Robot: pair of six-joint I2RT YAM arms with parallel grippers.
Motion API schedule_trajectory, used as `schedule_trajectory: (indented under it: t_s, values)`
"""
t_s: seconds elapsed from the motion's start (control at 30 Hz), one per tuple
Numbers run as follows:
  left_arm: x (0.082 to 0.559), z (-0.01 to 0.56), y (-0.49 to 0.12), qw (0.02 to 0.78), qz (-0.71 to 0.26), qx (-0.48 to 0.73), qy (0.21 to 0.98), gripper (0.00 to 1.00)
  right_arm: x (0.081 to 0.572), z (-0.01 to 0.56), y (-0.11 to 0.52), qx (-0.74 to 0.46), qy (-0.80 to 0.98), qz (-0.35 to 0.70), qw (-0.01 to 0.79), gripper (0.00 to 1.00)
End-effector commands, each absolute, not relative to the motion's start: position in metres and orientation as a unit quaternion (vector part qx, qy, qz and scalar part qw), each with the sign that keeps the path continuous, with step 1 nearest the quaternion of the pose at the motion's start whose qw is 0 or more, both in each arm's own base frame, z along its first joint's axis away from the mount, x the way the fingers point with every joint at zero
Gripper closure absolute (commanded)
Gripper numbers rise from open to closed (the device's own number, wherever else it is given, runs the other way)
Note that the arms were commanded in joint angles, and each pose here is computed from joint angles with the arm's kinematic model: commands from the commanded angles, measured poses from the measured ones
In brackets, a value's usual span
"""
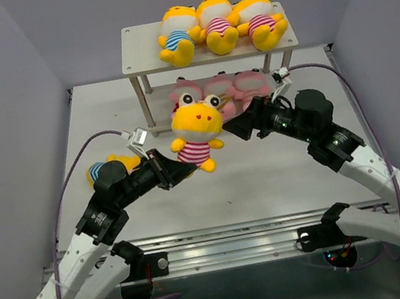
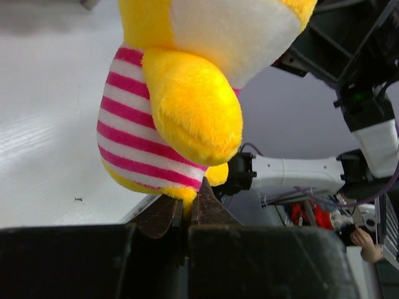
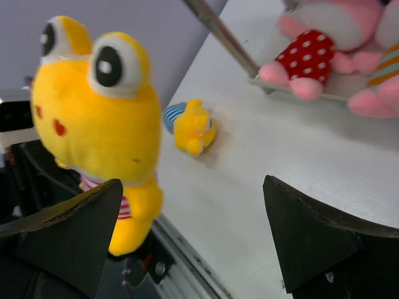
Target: Place and organize the stuffed toys onto the shelf
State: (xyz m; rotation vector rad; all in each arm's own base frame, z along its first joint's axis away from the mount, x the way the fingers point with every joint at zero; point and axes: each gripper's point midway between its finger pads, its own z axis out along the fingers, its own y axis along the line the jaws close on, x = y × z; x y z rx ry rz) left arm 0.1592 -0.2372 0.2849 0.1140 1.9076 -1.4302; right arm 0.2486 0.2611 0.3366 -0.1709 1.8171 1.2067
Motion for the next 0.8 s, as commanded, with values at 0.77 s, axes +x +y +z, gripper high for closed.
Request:
schedule_trajectory:
  t_s: [0.77]
  values:
    - [0.263, 0.532, -0.122, 0.646, -0.346, -0.169, 0.659, 1.00, 0.274, 0.309, 0.126, 0.120, 0.739, 0.231, 0.621, 0.00]
